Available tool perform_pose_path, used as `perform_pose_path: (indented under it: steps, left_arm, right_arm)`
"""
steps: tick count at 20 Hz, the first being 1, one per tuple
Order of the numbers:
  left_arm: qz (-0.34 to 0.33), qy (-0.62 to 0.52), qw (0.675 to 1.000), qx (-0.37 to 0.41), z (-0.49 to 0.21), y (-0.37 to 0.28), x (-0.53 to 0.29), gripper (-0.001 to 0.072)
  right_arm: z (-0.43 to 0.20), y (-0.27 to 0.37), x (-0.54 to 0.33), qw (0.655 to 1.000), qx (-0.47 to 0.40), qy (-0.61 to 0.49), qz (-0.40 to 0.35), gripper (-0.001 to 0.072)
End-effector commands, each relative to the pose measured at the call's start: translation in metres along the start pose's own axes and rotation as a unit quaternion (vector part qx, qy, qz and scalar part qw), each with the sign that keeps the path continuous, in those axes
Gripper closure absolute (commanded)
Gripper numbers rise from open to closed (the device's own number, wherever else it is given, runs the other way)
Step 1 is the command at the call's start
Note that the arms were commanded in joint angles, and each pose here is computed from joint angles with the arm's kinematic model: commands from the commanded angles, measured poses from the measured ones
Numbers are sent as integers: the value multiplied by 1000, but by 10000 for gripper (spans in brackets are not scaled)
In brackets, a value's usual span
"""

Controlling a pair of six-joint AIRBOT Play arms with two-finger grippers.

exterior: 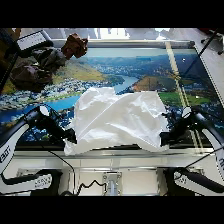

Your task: Fold the shirts.

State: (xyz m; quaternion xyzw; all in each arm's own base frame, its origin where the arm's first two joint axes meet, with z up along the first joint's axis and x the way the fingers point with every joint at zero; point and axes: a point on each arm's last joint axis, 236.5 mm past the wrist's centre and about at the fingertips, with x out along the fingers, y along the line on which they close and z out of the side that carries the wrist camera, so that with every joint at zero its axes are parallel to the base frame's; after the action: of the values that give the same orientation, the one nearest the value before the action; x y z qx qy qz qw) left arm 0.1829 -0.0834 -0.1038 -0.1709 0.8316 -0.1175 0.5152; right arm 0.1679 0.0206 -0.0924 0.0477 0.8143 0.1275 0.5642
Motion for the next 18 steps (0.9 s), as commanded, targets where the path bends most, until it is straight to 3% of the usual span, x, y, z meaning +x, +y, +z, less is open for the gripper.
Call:
perform_pose_path:
  steps: [1, 4, 10, 11, 13, 15, 18]
  left_arm:
    - [-3, -69, 998, 11, 26, -11, -23, 27]
    - [2, -177, 983, 39, 65, -31, -81, 27]
    - [5, -387, 919, 80, 134, -69, -199, 29]
    - [5, -402, 913, 78, 139, -69, -205, 35]
    - [7, -409, 910, 72, 146, -66, -206, 132]
    - [9, -403, 912, 68, 152, -63, -201, 132]
    - [10, -386, 920, 64, 154, -59, -190, 131]
  right_arm:
    - [11, -20, -37, 993, -14, -93, -76, 336]
    - [34, -29, -86, 974, -17, -190, -124, 329]
    - [107, -30, -165, 913, 18, -384, -138, 329]
    - [113, -29, -162, 913, 25, -386, -127, 329]
    - [122, -29, -148, 921, 31, -372, -112, 329]
    - [130, -32, -130, 931, 51, -351, -84, 329]
    - [142, -28, -118, 935, 103, -337, 32, 329]
